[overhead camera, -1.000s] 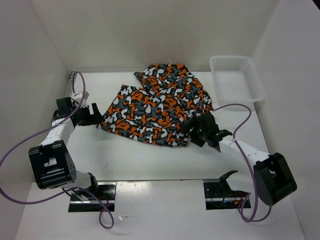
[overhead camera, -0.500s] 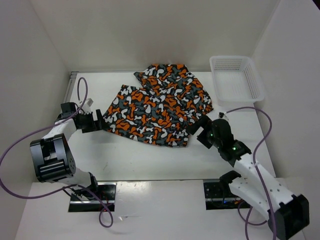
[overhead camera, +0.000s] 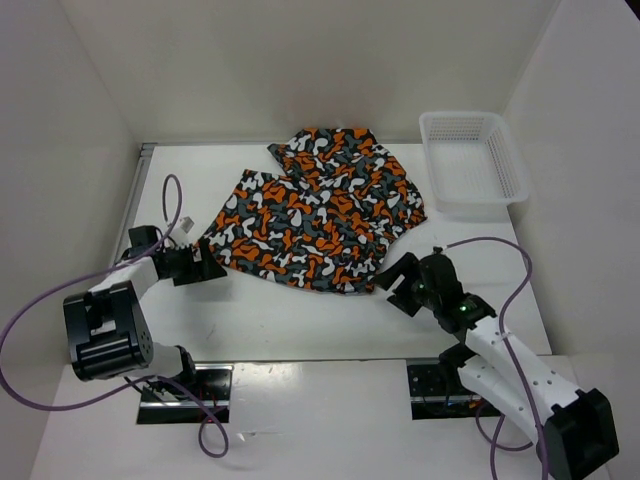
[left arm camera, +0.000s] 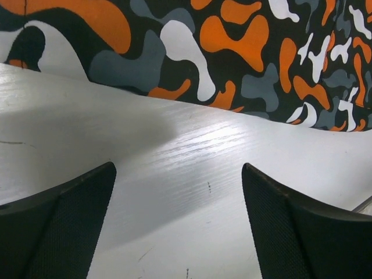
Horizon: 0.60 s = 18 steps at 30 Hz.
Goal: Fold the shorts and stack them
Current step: Flatten the shorts out
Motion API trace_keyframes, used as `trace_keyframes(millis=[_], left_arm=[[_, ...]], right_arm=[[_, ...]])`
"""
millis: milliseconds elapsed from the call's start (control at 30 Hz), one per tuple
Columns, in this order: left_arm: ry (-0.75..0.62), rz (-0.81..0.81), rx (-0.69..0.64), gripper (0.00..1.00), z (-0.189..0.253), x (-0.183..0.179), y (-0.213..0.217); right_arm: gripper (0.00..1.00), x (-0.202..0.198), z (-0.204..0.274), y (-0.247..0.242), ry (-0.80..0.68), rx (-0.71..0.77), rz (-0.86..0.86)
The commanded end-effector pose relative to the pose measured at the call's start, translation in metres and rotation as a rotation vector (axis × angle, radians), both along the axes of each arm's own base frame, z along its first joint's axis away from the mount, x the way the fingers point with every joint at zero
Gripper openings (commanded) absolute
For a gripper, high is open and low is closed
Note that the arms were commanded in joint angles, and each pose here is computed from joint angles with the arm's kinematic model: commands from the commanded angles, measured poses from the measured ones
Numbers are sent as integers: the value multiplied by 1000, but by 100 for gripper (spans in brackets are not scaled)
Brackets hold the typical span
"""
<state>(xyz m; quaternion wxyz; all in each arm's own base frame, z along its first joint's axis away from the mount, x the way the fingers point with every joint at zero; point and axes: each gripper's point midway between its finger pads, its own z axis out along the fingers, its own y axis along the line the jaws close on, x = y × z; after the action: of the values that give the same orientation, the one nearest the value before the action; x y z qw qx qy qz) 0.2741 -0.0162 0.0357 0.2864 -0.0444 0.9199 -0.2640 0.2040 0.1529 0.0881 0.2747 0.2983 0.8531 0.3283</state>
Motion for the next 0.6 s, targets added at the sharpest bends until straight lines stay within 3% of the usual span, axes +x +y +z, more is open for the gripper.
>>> trace_keyframes(millis=[0,133,233,333,400,433,533,567], left_arm=[[-58,-16,-3,98,5,13,1],[-56,-11,5,99,-6,29,8],[-30,-7,4,94,-17,34,11],[-30,-7,4,70,-24,37,12],[-30,-12,-5,45,-26,38,11],[-40,-12,-2,25,-23,41,12],[-37,-5,11,5,-19,46,16],[-33,0,18,2,-17,48,18]], right_arm=[[80,5,-1,12,2,62,11],[80,1,-18,19,33,97,19],[80,5,-20,23,41,111,22],[72,6,-31,27,86,100,31],[68,4,-42,29,125,104,20],[67,7,-40,32,108,128,22],[65,14,-45,33,111,92,22],[65,18,-45,32,97,65,30]])
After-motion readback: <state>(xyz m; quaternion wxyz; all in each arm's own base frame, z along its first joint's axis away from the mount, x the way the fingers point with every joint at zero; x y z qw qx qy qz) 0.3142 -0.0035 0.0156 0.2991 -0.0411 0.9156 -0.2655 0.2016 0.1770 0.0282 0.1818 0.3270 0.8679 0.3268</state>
